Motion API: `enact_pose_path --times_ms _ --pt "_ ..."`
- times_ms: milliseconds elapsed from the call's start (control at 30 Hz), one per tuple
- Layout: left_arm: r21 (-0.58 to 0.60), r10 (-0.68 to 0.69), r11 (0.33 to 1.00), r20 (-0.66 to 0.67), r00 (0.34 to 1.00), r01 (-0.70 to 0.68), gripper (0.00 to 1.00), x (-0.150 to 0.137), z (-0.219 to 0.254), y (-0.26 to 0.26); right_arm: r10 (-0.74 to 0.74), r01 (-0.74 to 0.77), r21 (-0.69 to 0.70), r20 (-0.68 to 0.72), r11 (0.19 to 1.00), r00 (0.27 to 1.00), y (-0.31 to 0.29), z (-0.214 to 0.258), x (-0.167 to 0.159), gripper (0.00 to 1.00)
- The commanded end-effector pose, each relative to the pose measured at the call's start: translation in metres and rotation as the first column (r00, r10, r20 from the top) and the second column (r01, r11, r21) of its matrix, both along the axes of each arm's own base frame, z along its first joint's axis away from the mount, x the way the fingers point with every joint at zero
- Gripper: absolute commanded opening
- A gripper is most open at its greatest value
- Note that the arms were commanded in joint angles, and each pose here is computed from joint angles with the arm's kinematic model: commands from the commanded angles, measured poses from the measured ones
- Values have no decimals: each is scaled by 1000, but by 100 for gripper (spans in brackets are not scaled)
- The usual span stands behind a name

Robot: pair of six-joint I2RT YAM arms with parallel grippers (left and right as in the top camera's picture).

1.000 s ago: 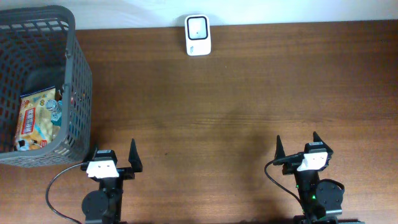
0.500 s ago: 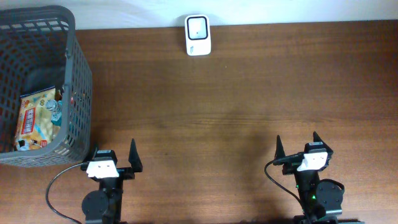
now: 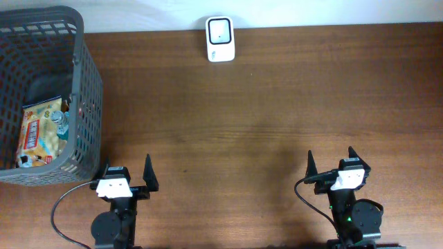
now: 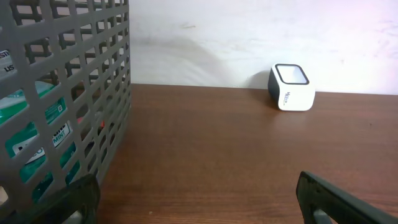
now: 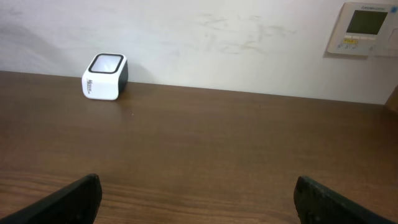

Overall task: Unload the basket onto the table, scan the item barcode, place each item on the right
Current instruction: 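Move the left gripper into the grey basket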

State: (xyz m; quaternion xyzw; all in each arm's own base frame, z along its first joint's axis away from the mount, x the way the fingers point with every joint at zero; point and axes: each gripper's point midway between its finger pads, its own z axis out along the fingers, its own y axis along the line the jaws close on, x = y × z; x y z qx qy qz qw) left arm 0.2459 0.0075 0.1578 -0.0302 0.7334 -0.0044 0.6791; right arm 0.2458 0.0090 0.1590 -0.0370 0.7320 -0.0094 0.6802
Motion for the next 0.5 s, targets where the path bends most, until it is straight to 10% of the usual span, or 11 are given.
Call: enact_pose_path --times_ms 0,100,233,367,467 --pt "3 -13 1000 -4 1000 13 99 0 -2 -2 -13 13 -8 -4 1000 1000 -3 -3 0 98" --pt "-31 -56 998 30 998 57 99 0 6 -10 -13 13 -8 -4 1000 1000 -3 -3 0 98" --pt "-89 -465 877 86 881 471 99 -17 19 -82 -13 13 -8 -4 1000 1000 -3 -3 0 98" --pt "193 -677 725 378 631 662 99 -62 110 -119 -13 13 -8 -4 1000 1000 -3 -3 0 98" --pt "219 -666 732 428 611 645 99 -79 158 -118 -13 13 -8 -4 1000 1000 -3 -3 0 98"
